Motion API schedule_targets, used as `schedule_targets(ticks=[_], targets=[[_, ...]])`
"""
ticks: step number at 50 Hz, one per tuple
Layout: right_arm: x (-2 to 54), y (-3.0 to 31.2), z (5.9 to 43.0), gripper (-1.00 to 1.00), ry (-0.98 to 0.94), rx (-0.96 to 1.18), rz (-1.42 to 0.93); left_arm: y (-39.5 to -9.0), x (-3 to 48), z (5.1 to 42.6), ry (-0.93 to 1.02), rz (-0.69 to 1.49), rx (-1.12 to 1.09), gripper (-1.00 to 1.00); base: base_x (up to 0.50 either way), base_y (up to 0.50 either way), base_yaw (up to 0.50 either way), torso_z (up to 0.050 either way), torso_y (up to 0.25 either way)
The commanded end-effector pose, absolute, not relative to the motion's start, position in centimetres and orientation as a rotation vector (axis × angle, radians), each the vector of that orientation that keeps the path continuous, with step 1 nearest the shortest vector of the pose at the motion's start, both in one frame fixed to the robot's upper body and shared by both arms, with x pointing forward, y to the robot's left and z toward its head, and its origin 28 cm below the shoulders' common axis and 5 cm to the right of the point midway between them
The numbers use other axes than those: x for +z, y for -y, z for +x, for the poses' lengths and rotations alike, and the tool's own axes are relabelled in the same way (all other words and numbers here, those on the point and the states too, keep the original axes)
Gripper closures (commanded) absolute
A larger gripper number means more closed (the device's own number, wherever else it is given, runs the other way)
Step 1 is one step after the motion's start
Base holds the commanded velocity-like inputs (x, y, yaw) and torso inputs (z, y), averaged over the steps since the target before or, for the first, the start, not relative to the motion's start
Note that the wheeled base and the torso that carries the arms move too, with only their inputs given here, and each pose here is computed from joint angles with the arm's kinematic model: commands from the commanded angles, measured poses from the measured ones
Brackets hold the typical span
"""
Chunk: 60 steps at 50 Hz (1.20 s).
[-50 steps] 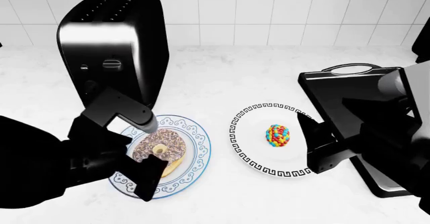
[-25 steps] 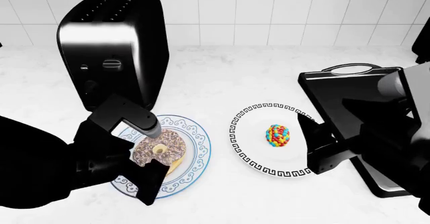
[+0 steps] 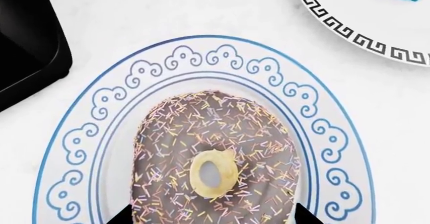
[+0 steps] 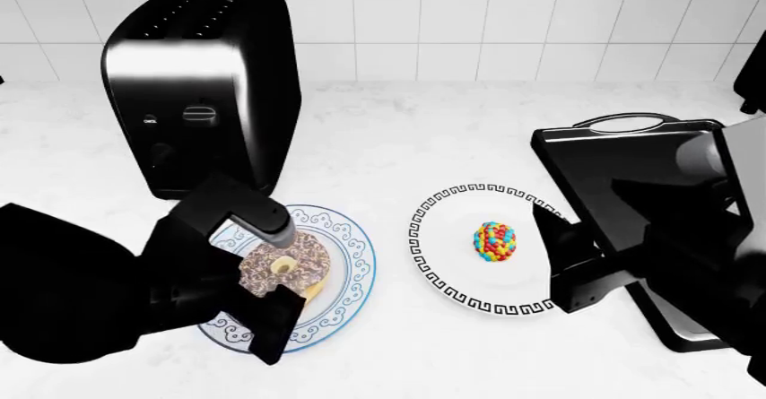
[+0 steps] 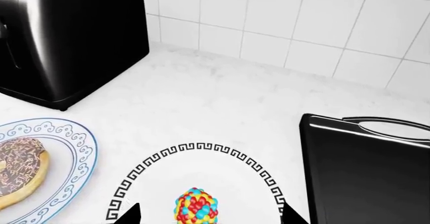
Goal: Move the dessert items from the plate to the tray.
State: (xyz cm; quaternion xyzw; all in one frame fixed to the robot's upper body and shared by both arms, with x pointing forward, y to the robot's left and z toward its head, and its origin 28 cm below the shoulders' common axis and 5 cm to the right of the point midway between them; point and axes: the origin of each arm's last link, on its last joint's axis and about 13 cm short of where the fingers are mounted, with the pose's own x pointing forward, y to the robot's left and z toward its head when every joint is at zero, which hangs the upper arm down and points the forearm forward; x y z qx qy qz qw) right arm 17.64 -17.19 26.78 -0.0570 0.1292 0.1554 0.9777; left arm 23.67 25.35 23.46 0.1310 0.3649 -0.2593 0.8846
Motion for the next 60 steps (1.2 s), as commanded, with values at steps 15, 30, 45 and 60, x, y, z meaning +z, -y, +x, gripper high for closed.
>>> schedule_targets(ticks=[15, 30, 45, 60], targets=[[26.8, 17.4, 17.5, -1.0, -0.26, 0.31, -0.111, -25.2, 23.2, 24.1, -0.774, 0.272, -0.543, 1.0, 0.0, 0.0, 0.0, 0.0, 0.0], [27.0, 17.4, 17.4, -1.0, -0.259, 0.312, -0.111, -25.5, 25.5, 22.4, -0.676, 0.276, -0.535, 1.0, 0.0, 0.0, 0.0, 0.0, 0.0], [29.2, 16.6, 18.5, -1.0, -0.427, 0.369, -0.154, -25.7, 26.6, 21.0, -0.622, 0.286, -0.532, 1.0, 0.0, 0.0, 0.0, 0.0, 0.0], [30.4, 15.4, 21.1, -1.0, -0.54, 0.401, -0.155, -25.9, 26.9, 20.7, -0.606, 0.286, -0.525, 1.0, 0.0, 0.0, 0.0, 0.0, 0.0]])
